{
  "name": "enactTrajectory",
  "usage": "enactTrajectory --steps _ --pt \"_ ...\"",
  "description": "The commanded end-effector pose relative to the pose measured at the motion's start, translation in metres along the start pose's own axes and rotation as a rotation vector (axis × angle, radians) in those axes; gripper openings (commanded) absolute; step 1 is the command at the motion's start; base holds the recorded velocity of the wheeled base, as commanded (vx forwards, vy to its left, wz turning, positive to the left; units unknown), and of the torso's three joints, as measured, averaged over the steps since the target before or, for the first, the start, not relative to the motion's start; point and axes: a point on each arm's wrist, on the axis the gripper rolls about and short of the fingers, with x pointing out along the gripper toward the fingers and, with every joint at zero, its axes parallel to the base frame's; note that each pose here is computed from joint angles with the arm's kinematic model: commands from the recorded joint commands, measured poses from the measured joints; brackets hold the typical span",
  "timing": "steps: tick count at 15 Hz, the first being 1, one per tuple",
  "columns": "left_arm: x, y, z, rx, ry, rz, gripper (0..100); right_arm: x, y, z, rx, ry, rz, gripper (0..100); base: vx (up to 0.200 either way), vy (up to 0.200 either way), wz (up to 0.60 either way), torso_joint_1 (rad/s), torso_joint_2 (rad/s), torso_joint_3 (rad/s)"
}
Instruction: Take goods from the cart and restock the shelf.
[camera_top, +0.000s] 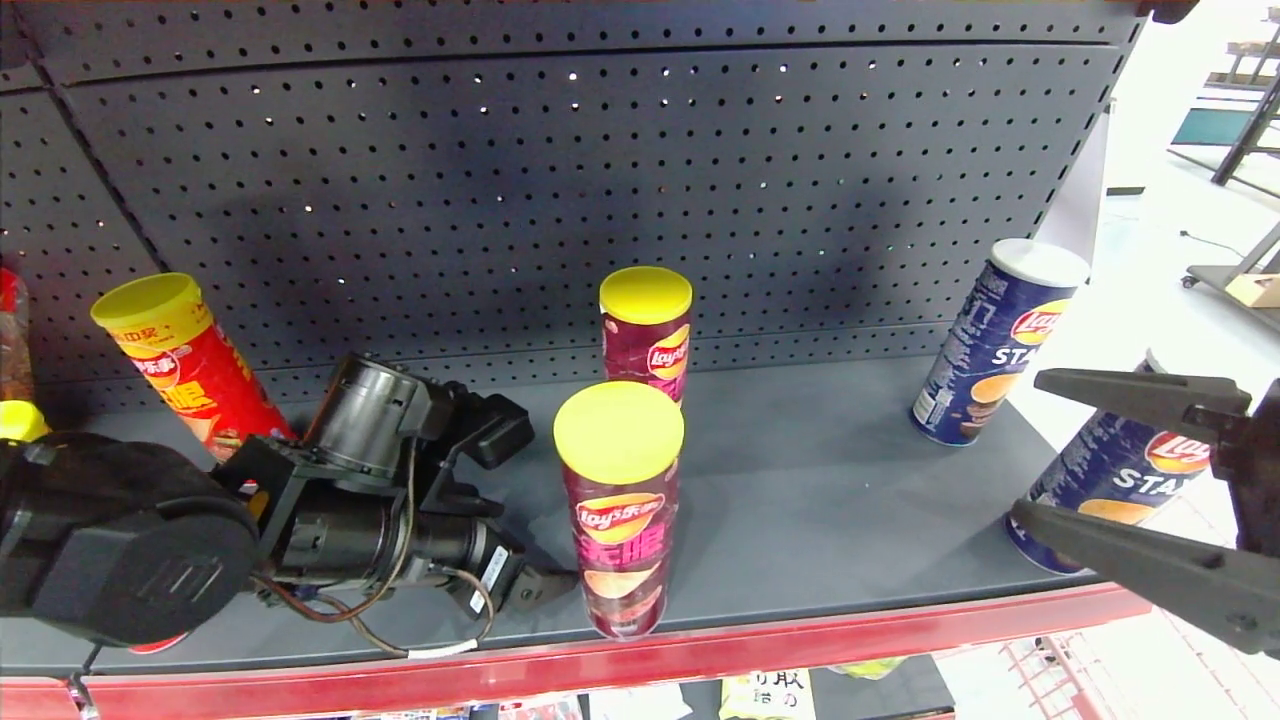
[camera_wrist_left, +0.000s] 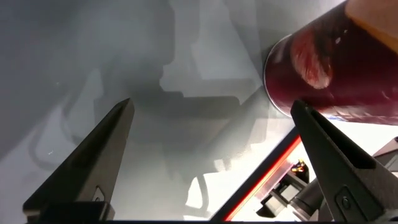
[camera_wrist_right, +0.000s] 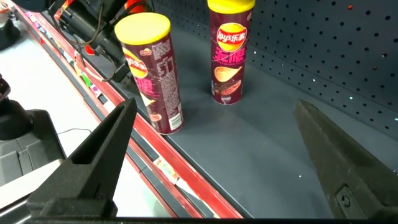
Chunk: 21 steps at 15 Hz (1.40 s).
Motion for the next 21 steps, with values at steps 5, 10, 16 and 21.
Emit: enactTrajectory --steps 5,10,16,21 --pt "0.008 0.001 0.006 0.001 0.000 -0.002 100 0.003 -0.001 0.000 0.003 0.007 0.002 100 0.000 0.000 0.00 0.000 0.00 0.000" --pt "0.011 0.001 0.007 0.002 0.002 -0.003 100 0.005 -0.002 0.001 0.023 0.007 0.004 100 0.000 0.000 0.00 0.000 0.00 0.000" --pt "0.000 0.001 0.004 -0.003 -0.012 0.007 100 0.006 -0.002 -0.002 0.028 0.019 0.005 100 0.000 0.000 0.00 0.000 0.00 0.000" --pt "-0.091 -0.007 -0.020 0.003 -0.210 0.094 100 0.003 -0.004 -0.009 0.032 0.035 -0.019 100 0.000 0.000 0.00 0.000 0.00 0.000"
